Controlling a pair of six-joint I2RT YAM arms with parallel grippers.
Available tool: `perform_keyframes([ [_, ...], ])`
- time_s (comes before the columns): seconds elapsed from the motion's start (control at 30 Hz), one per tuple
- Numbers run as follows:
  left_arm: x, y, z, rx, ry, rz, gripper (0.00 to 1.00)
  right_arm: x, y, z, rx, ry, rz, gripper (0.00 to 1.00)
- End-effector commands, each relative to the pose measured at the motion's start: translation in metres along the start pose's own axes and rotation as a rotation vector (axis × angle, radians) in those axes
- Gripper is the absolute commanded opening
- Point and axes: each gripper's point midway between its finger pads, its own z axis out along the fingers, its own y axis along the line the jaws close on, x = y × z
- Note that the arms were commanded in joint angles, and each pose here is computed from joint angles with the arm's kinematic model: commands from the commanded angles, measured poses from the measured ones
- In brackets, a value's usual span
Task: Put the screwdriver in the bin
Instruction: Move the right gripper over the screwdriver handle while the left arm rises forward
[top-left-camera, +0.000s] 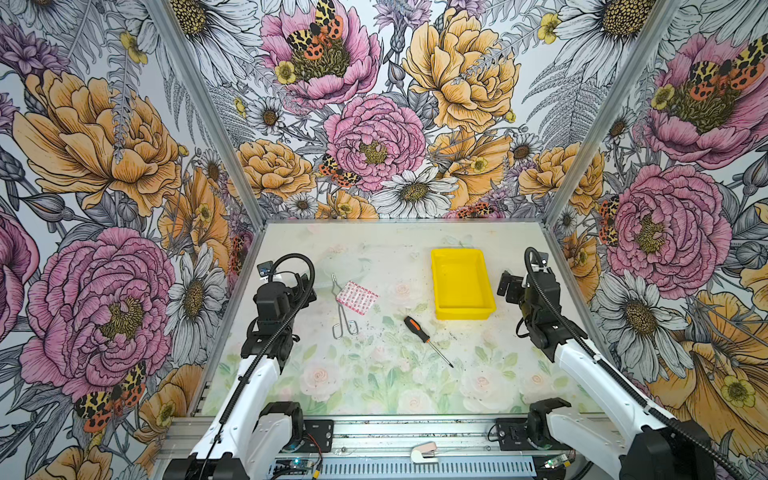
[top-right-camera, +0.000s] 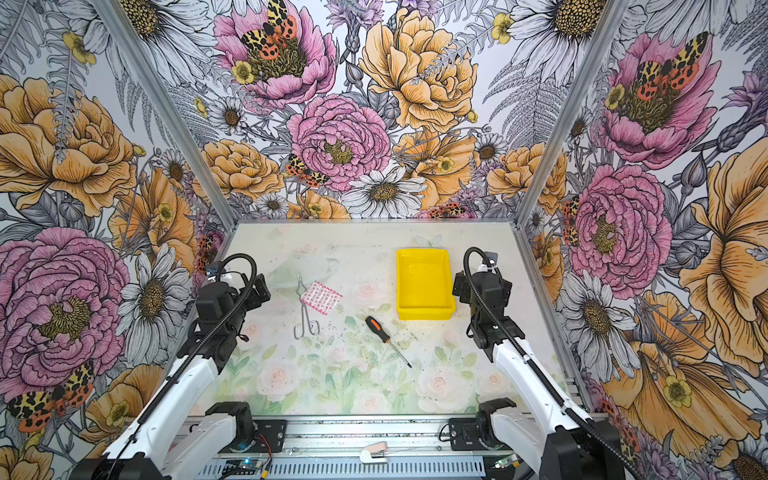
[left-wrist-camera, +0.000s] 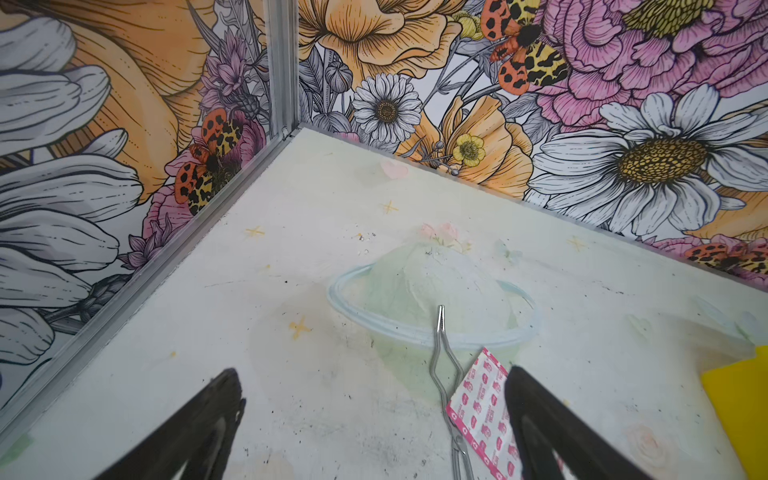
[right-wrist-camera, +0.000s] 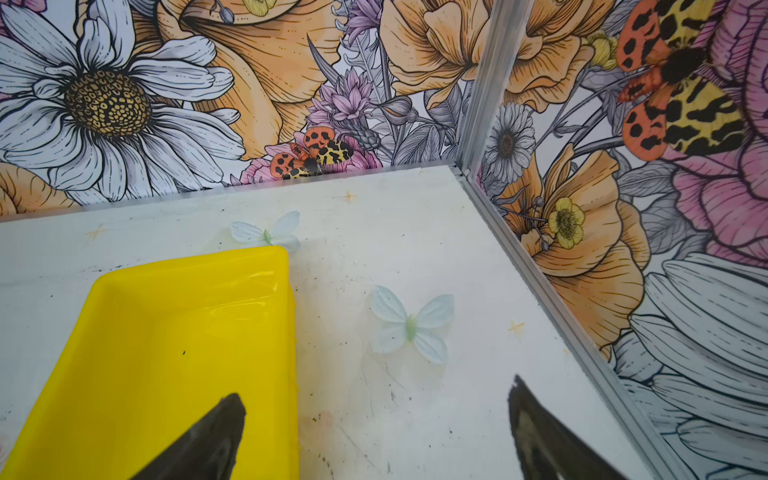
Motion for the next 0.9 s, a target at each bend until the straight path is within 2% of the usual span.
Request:
perform_keyframes([
  [0.0,0.021,-0.002,-0.014,0.009,0.126,-0.049,0.99,0.008,0.01,-0.012,-0.019,0.091,0.011,0.99],
  [0.27,0.039,-0.056,-0.046,0.263,0.237,-0.058,0.99,0.013,0.072,-0.025,-0.25,0.174,-0.035,0.99],
  [0.47,0.052,-0.101,-0.073,0.432,0.278,-0.047,0.99,0.019,0.111,-0.042,-0.404,0.212,-0.058,0.99],
  [0.67,0.069,-0.115,-0.088,0.425,0.304,-0.031,0.99,0.04,0.14,-0.07,-0.533,0.255,-0.072,1.0],
  [0.87,0.08,-0.131,-0.105,0.463,0.339,-0.067,0.99,0.081,0.147,-0.084,-0.567,0.359,-0.083,1.0],
])
